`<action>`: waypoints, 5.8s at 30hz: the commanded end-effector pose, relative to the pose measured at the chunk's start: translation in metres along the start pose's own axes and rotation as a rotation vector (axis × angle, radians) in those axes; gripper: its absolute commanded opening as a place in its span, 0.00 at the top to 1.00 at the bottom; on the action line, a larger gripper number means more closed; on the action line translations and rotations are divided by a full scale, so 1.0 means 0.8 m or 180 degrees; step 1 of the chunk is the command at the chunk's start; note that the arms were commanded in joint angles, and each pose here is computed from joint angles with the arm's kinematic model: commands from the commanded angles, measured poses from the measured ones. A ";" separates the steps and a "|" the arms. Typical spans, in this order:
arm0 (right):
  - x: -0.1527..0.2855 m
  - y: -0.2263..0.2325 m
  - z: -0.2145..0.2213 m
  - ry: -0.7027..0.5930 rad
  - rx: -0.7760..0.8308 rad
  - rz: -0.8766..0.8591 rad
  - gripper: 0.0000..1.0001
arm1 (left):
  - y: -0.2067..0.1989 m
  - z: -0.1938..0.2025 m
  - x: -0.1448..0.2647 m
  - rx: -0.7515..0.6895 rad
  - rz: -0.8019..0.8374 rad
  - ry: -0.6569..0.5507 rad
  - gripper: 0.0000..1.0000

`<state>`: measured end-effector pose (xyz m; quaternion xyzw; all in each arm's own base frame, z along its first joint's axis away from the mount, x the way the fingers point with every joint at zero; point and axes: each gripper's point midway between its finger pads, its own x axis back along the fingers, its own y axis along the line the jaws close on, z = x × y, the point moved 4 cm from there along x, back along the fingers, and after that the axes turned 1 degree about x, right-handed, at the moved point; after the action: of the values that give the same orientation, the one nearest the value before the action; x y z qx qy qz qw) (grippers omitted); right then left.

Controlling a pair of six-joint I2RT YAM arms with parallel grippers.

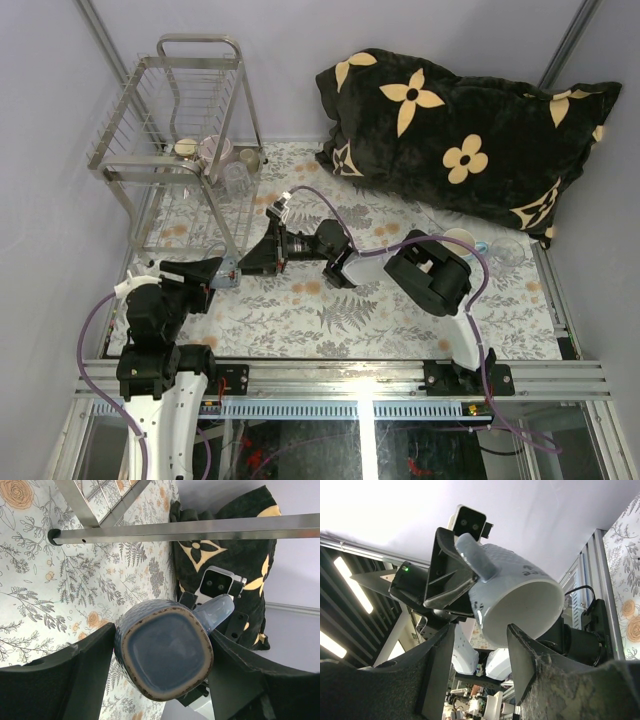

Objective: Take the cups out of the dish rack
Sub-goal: Place the cup at the center of the board.

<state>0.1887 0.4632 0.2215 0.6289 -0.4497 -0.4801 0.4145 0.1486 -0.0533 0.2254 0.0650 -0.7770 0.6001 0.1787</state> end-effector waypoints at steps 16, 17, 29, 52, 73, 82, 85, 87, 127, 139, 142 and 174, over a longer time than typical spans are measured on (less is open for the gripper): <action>-0.032 0.037 0.012 0.0310 0.0215 -0.0281 0.62 | -0.034 0.006 0.004 -0.0103 0.0433 0.0177 1.00; -0.033 0.037 0.012 0.0318 0.0222 -0.0283 0.63 | -0.035 0.005 0.004 -0.0098 0.0438 0.0166 1.00; -0.035 0.037 0.016 0.0325 0.0199 -0.0291 1.00 | -0.034 0.004 0.002 -0.0129 0.0429 0.0159 0.97; 0.016 0.012 -0.016 0.0019 0.0072 -0.0073 1.00 | -0.056 -0.011 0.027 -0.0600 0.0434 -0.0077 0.20; 0.161 0.013 -0.091 -0.0503 0.0650 0.1975 1.00 | -0.096 -0.052 -0.008 -0.1334 0.0102 -0.0279 0.20; 0.246 0.021 -0.144 -0.0852 0.0792 0.3161 1.00 | -0.075 -0.057 -0.030 -0.1695 -0.0286 -0.0102 0.20; 0.285 0.026 -0.164 -0.1021 0.0748 0.3566 1.00 | -0.074 -0.059 -0.027 -0.1767 -0.0273 -0.0169 0.20; 0.311 0.031 -0.181 -0.1186 0.0678 0.3702 1.00 | -0.072 -0.062 -0.026 -0.1802 -0.0325 -0.0196 0.20; 0.501 -0.034 -0.122 -0.0752 0.0110 0.5844 1.00 | -0.066 -0.056 -0.028 -0.1940 -0.0376 -0.0124 0.20; 0.497 -0.041 -0.141 -0.0758 0.0158 0.5770 0.75 | -0.061 -0.054 -0.033 -0.1929 -0.0409 -0.0093 0.20; 0.496 -0.040 -0.145 -0.0764 0.0164 0.5758 0.72 | -0.061 -0.054 -0.032 -0.1927 -0.0417 -0.0086 0.20; 0.317 0.116 -0.238 -0.1502 0.1686 0.4446 0.49 | -0.045 -0.072 -0.041 -0.2153 -0.0848 -0.0210 0.15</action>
<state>0.3857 0.1821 0.2564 0.1072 -0.9062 -0.0755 0.4021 0.2019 -0.0199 0.2505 0.1074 -0.9096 0.3073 0.2581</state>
